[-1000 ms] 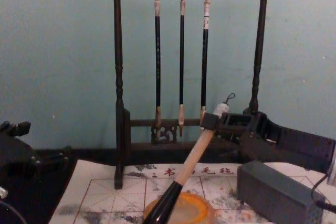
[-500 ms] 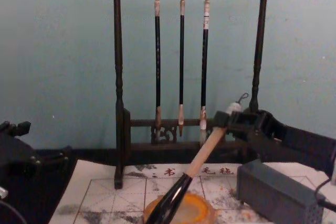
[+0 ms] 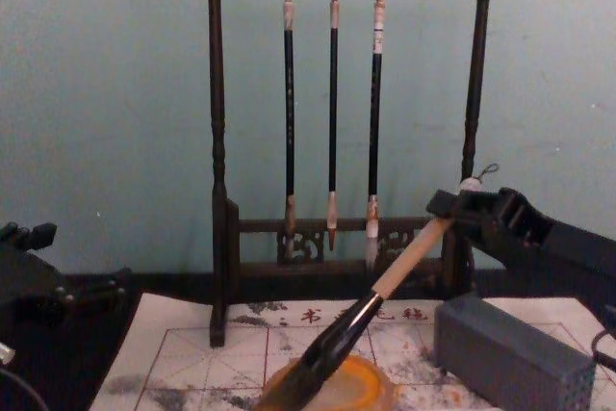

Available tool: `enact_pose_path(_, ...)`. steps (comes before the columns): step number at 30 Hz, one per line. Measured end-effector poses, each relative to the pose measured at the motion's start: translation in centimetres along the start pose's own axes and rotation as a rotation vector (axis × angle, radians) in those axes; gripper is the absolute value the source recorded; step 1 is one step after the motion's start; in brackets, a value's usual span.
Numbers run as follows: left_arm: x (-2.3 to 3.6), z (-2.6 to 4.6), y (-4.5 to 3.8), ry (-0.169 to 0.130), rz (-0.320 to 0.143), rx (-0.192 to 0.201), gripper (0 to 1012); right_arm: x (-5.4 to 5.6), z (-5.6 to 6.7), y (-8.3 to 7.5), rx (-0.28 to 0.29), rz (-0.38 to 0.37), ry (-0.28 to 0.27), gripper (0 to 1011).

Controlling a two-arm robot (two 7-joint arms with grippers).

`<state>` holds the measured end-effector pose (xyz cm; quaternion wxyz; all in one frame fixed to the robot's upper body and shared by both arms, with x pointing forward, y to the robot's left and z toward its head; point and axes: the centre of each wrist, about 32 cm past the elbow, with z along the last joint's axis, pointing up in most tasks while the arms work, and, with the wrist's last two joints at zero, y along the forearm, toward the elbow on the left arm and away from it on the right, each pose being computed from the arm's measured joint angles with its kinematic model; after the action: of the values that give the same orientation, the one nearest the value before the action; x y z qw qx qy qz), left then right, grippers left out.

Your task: Pick up the brush from the inkstone, write on the paper, then place the brush back to its original position.

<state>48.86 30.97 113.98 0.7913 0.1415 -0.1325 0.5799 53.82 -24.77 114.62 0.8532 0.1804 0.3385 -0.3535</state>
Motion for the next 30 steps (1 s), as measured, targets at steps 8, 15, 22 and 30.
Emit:
enact_pose_path(8, 0.00, 0.00, 0.00, 0.000, 0.000, 0.000, 1001, -0.2, -0.7, -0.4, 0.081, -0.074, 0.014, 197)
enact_pose_path(15, 0.00, 0.00, 0.00, 0.000, 0.000, 0.000, 1001, -0.5, -1.3, -0.5, 0.140, -0.138, 0.036, 197)
enact_pose_path(22, 0.00, 0.00, 0.00, 0.000, 0.000, 0.000, 1001, -0.6, -1.7, -0.8, 0.189, -0.200, 0.058, 197)
enact_pose_path(30, 0.00, 0.00, 0.00, 0.000, 0.000, 0.000, 1001, -0.8, -2.3, -1.0, 0.218, -0.241, 0.065, 197)
